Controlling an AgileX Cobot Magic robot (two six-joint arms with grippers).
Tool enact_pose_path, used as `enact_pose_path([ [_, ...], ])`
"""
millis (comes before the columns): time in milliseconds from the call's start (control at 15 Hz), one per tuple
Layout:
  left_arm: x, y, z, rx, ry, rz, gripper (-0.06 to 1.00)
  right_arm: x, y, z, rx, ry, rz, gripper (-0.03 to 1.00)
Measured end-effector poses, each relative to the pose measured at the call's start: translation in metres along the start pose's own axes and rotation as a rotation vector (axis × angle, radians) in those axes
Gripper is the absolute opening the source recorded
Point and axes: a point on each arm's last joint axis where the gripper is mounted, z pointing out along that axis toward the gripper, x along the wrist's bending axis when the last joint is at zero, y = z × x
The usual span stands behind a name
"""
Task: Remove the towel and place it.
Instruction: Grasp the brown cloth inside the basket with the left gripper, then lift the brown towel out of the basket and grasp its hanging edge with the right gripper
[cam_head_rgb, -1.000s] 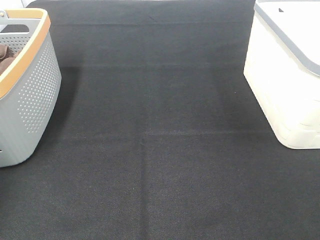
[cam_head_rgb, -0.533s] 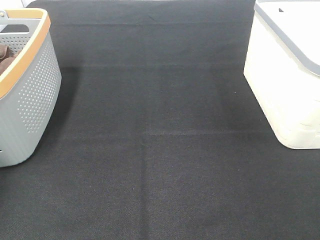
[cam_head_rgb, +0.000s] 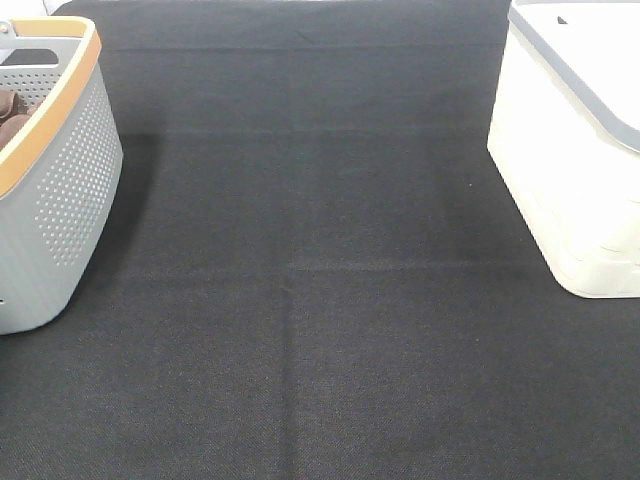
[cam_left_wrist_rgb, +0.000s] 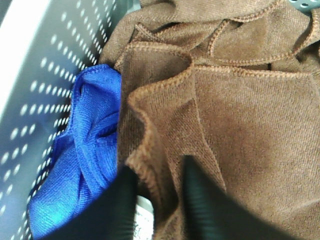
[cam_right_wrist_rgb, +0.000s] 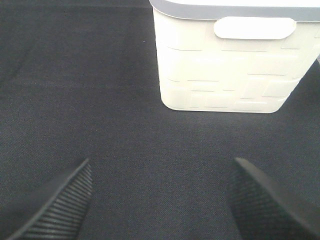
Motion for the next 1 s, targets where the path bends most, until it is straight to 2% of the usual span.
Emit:
enact_pose_path([
  [133,0.000,-0.001,0.000,0.006,0.001,0.005,0.01,0.000,0.000,0.000,0.000,0.000,0.000,0.72],
  [400,-0.006,0.006,-0.018,0.046,-0.027,0.019,0.00,0.000,0.000,0.000,0.000,0.000,0.000,0.72],
  [533,-0.015,0.020,-0.050,0.016,-0.072,0.026,0.00,0.000,0.000,0.000,0.000,0.000,0.000,0.72],
  [600,-0.015,0.020,-0.050,0.016,-0.072,0.026,0.00,0.000,0.000,0.000,0.000,0.000,0.000,0.72],
  [800,-0.033,0.034,-0.107,-0.080,-0.200,0.041,0.00,0.000,0.000,0.000,0.000,0.000,0.000,0.72],
  [933,-0.048,0.035,-0.145,-0.149,-0.338,0.068,0.00,0.000,0.000,0.000,0.000,0.000,0.000,0.72],
  [1000,-0.058,0.032,-0.174,-0.200,-0.441,0.090,0.00,0.000,0.000,0.000,0.000,0.000,0.000,0.72],
])
